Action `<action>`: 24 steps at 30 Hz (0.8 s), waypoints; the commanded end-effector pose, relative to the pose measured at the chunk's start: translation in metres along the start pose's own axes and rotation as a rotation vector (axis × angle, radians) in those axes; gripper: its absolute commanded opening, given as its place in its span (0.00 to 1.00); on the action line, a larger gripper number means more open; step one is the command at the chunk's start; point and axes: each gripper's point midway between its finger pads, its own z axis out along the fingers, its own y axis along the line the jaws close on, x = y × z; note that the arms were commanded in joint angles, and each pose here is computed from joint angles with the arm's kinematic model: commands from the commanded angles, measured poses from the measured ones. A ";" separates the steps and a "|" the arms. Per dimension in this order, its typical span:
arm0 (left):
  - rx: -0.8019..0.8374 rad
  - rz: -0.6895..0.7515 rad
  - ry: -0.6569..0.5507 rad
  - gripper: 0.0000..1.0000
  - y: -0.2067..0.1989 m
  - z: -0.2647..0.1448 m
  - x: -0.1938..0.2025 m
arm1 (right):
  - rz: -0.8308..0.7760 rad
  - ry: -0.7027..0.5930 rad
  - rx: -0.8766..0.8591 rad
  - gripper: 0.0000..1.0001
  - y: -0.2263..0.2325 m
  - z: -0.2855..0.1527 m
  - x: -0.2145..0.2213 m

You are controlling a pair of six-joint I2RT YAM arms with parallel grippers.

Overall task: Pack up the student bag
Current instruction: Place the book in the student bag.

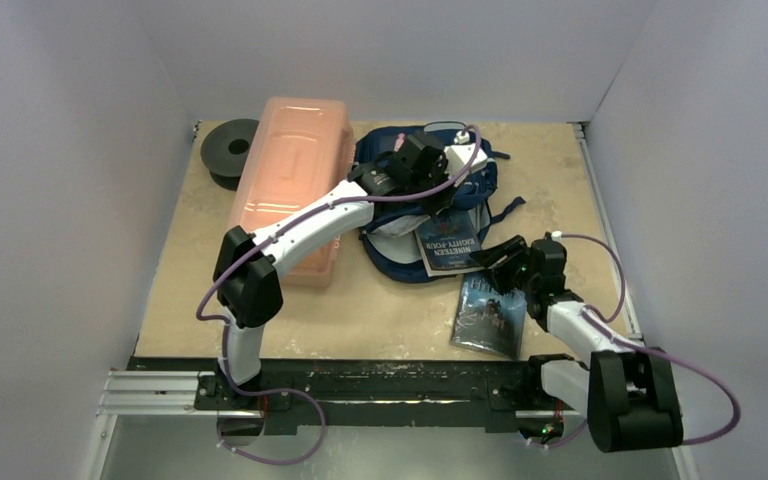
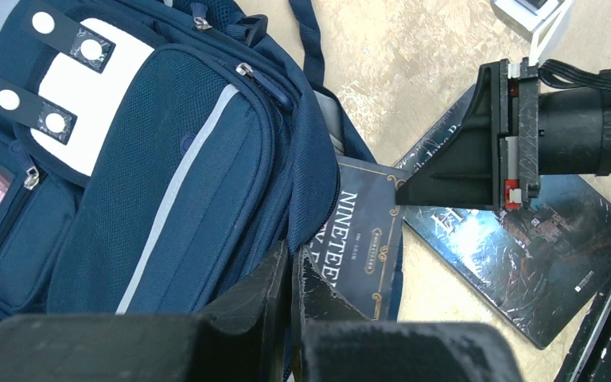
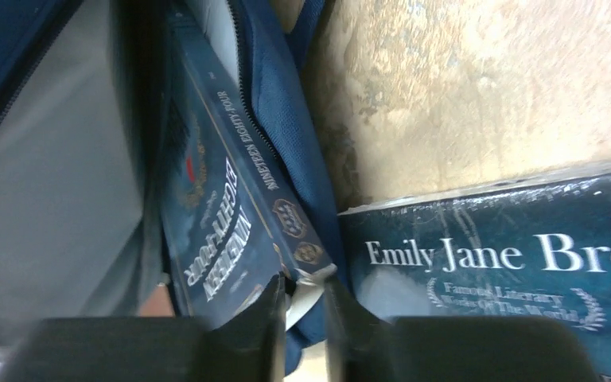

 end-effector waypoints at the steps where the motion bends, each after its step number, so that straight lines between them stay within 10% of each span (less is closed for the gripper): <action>1: 0.013 0.070 -0.251 0.00 -0.008 -0.049 -0.091 | 0.017 -0.017 -0.225 0.01 0.047 0.001 -0.009; 13: 0.020 0.129 -0.259 0.00 -0.010 -0.049 -0.102 | 0.371 -0.149 -0.547 0.00 0.114 -0.014 -0.044; 24: 0.024 0.221 -0.216 0.00 -0.006 -0.035 -0.088 | 0.312 -0.286 -0.692 0.00 0.178 0.058 -0.041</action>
